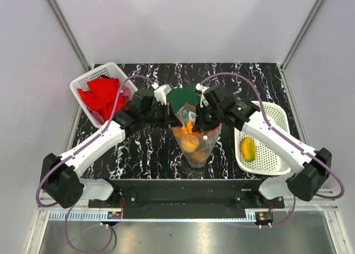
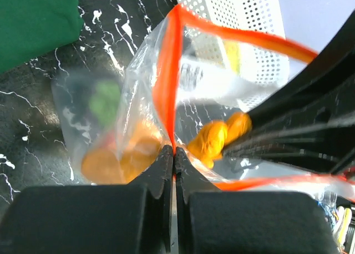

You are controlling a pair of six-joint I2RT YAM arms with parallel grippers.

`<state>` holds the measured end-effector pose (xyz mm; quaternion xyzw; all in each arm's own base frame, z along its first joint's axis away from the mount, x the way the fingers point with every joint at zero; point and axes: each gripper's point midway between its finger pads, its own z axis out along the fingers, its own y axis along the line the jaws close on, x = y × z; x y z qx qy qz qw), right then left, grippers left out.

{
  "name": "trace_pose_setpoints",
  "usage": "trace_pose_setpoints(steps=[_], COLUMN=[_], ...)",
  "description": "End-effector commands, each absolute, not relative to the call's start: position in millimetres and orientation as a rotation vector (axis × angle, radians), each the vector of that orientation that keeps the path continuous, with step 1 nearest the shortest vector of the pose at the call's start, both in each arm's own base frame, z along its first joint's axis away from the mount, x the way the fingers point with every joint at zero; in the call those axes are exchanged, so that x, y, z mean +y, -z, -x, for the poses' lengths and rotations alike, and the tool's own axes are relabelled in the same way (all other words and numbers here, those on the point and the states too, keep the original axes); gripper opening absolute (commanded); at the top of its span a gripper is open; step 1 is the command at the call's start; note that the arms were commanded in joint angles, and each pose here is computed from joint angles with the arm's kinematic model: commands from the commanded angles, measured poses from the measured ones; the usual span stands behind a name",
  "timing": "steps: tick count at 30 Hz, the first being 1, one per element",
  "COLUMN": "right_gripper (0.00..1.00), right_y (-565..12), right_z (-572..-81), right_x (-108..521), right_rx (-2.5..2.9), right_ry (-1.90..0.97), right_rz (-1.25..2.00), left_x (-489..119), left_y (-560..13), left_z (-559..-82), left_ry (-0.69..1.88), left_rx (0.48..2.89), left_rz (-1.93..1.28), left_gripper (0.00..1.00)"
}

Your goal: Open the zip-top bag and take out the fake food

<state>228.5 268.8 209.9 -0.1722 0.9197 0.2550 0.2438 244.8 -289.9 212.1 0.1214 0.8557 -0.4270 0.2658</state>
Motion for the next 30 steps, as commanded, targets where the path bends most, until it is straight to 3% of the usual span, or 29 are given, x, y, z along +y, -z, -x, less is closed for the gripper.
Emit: trace_pose_setpoints(steps=[1, 16, 24, 30], right_gripper=[0.00, 0.00, 0.00, 0.00], right_y=[-214.6, -220.3, -249.1, -286.9], right_z=[-239.6, -265.7, -239.8, -203.0], right_x=[264.4, 308.4, 244.6, 202.8], right_rx=[2.534, 2.634, 2.581, 2.497], right_ry=[-0.606, -0.672, -0.469, -0.495], right_rz=[0.400, 0.361, 0.350, 0.264], left_x=[-291.4, -332.5, -293.3, -259.2], left_y=[-229.6, -240.5, -211.3, -192.6], left_z=[-241.8, -241.1, -256.1, -266.4], left_ry=[1.185, 1.243, 0.985, 0.880], left_rx=[2.262, 2.247, 2.328, 2.361], left_rz=[-0.320, -0.367, -0.224, -0.102], left_gripper=[0.00, 0.00, 0.00, 0.00])
